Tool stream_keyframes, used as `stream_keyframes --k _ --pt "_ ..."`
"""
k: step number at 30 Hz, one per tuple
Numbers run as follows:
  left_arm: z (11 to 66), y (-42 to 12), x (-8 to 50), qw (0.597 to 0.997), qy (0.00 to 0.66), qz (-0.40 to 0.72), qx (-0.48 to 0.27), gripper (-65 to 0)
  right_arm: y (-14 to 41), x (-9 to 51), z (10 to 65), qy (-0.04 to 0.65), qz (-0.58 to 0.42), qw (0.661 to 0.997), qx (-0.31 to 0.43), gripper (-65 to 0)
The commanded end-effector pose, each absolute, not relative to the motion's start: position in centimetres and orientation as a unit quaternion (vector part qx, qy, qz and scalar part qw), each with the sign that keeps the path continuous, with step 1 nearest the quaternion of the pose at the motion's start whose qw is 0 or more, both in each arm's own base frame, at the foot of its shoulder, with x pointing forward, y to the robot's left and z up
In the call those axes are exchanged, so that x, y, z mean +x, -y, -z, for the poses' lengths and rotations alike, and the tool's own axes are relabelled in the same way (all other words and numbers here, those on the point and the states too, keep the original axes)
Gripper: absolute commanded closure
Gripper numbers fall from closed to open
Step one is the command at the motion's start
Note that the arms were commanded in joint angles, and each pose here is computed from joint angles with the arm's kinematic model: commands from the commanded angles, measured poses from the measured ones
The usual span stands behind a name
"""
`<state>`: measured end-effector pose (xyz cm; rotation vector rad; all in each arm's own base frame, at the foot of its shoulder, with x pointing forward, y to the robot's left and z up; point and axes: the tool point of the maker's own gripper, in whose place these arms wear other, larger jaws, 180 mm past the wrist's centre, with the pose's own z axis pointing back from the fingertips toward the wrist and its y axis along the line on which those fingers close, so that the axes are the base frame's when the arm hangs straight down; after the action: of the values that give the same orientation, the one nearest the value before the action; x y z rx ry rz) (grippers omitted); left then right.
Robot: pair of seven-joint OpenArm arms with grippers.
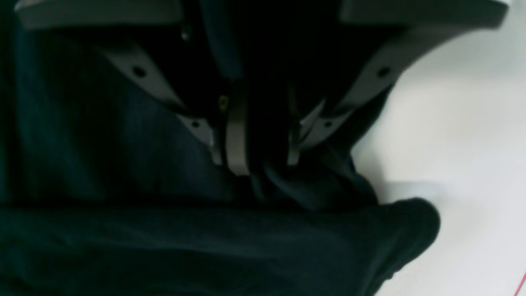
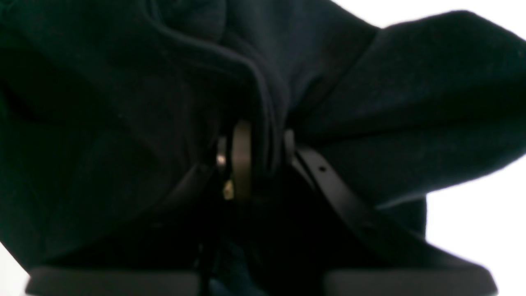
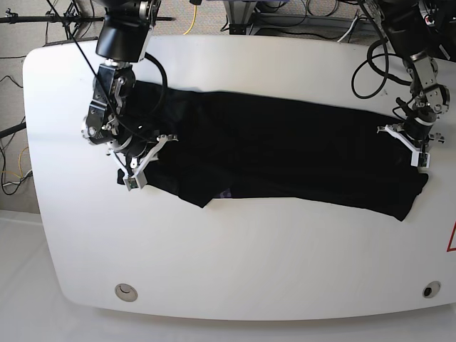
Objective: Fold the T-shirt properly
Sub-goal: 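Grasp the hem end with the left gripper, then pull both shirt ends apart with both grippers to straighten the strip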
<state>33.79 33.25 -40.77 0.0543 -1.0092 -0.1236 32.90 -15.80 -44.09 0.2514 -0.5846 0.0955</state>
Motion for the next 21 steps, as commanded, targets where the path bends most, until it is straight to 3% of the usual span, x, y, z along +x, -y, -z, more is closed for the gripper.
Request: stream_keyframes --k 1,21 --pt "39.4 -34.5 34.7 0.863 0.500 0.051 0.044 -10.2 18.5 29.3 47.5 0.186 -0.049 0.979 0.064 -1.4" --pt "38.3 -36.1 35.7 0.858 0.508 0.034 0.069 -10.2 19.8 34.3 44.8 0.226 -0.052 0.971 0.057 -1.4"
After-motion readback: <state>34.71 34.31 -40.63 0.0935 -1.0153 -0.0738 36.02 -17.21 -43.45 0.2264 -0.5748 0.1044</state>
